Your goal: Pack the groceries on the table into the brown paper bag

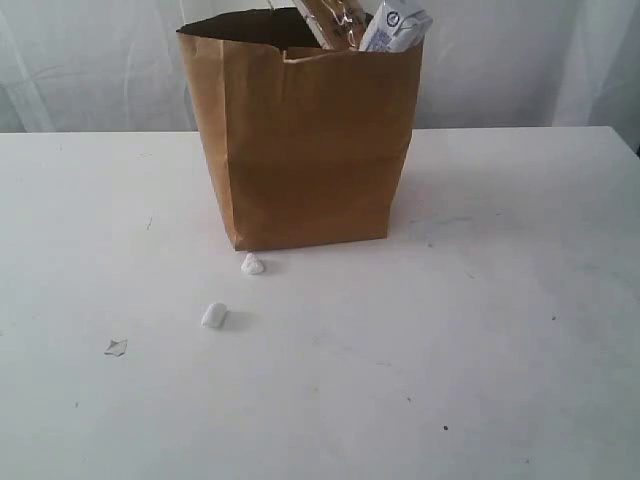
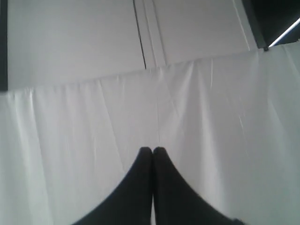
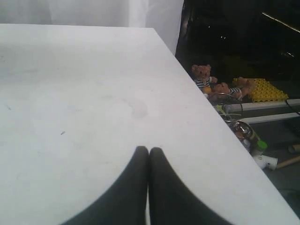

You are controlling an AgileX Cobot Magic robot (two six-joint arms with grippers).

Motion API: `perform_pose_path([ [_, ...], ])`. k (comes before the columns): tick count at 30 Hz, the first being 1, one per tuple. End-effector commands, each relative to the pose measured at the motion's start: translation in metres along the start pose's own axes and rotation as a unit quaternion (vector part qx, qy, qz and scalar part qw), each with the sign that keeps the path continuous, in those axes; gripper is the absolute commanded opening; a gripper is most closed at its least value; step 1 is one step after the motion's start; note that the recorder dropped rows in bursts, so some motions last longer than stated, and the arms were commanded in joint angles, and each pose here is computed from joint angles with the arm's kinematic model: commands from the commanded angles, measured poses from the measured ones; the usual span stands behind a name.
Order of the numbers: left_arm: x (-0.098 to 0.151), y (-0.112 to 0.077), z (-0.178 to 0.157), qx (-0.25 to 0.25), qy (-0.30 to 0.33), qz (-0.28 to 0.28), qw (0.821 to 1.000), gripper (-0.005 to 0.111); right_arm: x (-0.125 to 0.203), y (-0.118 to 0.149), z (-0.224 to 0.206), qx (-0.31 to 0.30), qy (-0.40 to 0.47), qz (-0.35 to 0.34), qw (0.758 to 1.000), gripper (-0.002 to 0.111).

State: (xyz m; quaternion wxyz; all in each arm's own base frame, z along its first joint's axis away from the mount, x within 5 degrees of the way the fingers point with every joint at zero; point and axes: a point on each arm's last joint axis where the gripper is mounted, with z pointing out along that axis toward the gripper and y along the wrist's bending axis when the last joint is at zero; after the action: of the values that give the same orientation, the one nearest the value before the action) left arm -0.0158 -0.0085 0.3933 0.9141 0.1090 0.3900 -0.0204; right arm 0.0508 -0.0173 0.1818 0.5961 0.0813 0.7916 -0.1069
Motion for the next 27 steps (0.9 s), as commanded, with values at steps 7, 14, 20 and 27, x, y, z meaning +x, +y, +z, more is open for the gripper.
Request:
perform_pose_path([
  [7, -0.010, 0.004, 0.044, 0.015, 0.004, -0.080, 0.997, 0.000, 0.000, 0.000, 0.000, 0.004, -0.005, -0.006, 1.000, 0.000],
  [14, -0.017, 0.006, 0.083, 0.028, -0.043, -0.040, 0.998, 0.000, 0.000, 0.000, 0.000, 0.004, -0.005, -0.006, 1.000, 0.000],
  [20, 0.015, 0.032, 0.147, -0.090, 0.055, -0.094, 0.990, 0.000, 0.000, 0.000, 0.000, 0.004, -0.005, -0.006, 1.000, 0.000],
  [27, 0.151, -0.010, 0.173, 0.103, 0.520, -0.100, 0.842, 0.000, 0.000, 0.000, 0.000, 0.004, -0.005, -0.006, 1.000, 0.000],
])
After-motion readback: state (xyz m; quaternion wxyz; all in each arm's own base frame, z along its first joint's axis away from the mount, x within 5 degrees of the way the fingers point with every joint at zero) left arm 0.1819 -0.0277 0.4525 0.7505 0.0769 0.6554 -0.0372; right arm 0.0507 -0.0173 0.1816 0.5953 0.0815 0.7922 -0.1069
